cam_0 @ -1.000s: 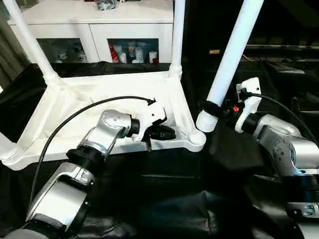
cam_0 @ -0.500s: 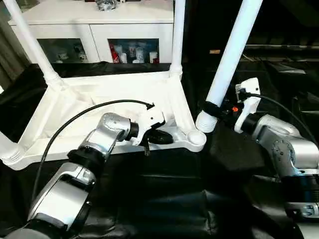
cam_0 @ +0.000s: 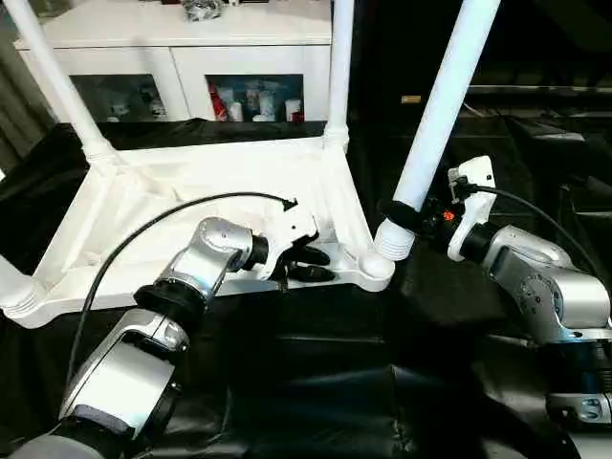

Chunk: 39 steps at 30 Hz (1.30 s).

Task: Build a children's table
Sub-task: Insert table leg to table base

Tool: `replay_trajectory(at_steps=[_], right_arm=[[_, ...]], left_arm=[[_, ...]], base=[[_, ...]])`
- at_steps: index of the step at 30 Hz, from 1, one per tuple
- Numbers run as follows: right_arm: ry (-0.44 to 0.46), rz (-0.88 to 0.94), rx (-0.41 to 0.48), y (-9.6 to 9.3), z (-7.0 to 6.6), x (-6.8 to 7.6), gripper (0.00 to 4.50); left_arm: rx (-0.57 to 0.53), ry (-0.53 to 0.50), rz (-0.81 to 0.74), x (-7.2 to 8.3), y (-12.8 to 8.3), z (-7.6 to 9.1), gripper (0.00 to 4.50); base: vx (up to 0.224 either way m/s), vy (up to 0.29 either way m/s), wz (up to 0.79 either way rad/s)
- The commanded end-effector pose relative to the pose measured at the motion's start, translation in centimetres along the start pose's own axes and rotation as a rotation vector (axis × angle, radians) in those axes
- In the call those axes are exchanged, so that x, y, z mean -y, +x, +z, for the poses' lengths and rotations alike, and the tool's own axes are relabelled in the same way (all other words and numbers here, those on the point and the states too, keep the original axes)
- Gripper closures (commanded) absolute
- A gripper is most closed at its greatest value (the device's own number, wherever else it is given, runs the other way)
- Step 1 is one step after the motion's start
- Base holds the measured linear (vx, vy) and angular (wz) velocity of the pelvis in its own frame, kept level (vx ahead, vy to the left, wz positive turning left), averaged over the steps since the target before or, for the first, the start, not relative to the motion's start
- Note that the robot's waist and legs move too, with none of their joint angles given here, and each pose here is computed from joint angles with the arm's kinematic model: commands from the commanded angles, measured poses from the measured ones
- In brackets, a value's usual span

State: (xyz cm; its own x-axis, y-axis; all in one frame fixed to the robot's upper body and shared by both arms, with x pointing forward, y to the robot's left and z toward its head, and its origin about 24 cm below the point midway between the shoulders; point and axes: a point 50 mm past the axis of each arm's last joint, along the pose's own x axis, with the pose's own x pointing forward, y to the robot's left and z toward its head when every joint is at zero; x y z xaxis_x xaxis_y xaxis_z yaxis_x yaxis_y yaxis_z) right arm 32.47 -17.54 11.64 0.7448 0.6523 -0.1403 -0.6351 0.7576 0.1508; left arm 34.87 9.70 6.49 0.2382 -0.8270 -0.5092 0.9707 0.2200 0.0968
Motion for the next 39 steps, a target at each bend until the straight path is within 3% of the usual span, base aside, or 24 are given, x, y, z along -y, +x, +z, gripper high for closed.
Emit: replay_trajectory(at_steps=[1, 8, 9, 31, 39], right_arm=[[-0.031, 0.012, 0.008, -0.1, 0.6, -0.3, 2.64], [-0.033, 0.013, 0.004, -0.2, 0.7, -0.2, 2.64], [-0.036, 0.012, 0.003, -0.2, 0.7, -0.2, 2.64], [-0.041, 0.071, -0.026, -0.1, 0.7, -0.8, 2.64], [-0.056, 0.121, -0.111, 0.4, -0.2, -1.3, 2.64]], left_arm=[[-0.027, 0.023, 0.006, -0.2, 0.0, 0.0, 2.36], [-0.051, 0.014, 0.016, -0.2, 0.0, -0.6, 2.35], [-0.052, 0.017, 0.025, -0.3, 0.0, -0.7, 2.63], [-0.042, -0.028, -0.018, -0.1, -0.2, -1.3, 4.29], [-0.011, -0.053, -0.032, 0.3, 0.3, -1.1, 4.5]], base=[[0.0, 0.0, 0.0], [0.0, 0.0, 0.0], [0.0, 0.0, 0.0], [0.0, 0.0, 0.0], [0.0, 0.0, 0.0]])
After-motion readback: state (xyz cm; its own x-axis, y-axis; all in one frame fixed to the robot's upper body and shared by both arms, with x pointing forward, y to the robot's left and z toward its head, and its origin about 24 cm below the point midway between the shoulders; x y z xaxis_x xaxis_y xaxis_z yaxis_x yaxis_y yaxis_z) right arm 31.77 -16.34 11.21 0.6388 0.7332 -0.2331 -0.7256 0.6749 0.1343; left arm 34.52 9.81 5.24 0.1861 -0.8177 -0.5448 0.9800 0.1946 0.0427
